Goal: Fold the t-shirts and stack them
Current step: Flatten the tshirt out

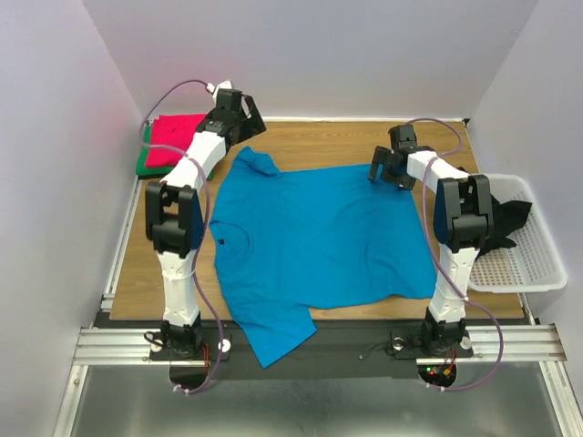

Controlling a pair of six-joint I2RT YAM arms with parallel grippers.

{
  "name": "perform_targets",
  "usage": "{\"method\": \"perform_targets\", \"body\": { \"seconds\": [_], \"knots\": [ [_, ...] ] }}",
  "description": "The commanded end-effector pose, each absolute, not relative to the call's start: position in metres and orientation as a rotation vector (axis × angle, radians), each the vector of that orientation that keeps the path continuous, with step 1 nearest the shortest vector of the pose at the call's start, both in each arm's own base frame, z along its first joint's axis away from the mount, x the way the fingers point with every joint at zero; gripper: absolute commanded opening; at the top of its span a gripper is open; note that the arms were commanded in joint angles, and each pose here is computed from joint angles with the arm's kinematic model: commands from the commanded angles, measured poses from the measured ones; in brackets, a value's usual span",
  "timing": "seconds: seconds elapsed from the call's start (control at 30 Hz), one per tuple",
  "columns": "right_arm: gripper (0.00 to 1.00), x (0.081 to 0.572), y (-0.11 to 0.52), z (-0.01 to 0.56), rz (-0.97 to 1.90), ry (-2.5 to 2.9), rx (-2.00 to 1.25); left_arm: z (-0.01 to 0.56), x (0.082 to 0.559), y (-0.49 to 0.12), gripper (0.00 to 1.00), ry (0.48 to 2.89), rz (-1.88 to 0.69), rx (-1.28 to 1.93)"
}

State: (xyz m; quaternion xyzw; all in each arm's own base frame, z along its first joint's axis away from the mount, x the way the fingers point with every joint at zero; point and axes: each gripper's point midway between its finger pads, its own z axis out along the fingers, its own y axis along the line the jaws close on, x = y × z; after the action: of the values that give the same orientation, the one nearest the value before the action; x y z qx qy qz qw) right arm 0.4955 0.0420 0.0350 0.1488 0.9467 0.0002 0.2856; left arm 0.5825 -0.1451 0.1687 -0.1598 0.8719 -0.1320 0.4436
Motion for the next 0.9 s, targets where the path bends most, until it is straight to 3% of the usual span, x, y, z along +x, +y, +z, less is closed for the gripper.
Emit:
{"method": "perform_targets", "body": {
  "seconds": [0.0,0.23,0.67,0.87],
  "knots": [
    [1.00,0.512,0.037,0.071,0.025,2.442,0.400,0.209,0.555,-0.155,0.99,2.088,-0.376,-0.329],
    [1.00,0.535,0.038,0.109,0.044,2.346,0.396,0.142,0.538,-0.182,0.98,2.231,-0.390,-0.298],
    [1.00,0.542,0.033,0.070,-0.015,2.407,0.388,0.073,0.524,-0.205,0.98,2.363,-0.396,-0.297],
    [1.00,0.536,0.029,0.057,-0.046,2.433,0.385,0.063,0.557,-0.224,0.98,2.337,-0.447,-0.277]
  ]
}}
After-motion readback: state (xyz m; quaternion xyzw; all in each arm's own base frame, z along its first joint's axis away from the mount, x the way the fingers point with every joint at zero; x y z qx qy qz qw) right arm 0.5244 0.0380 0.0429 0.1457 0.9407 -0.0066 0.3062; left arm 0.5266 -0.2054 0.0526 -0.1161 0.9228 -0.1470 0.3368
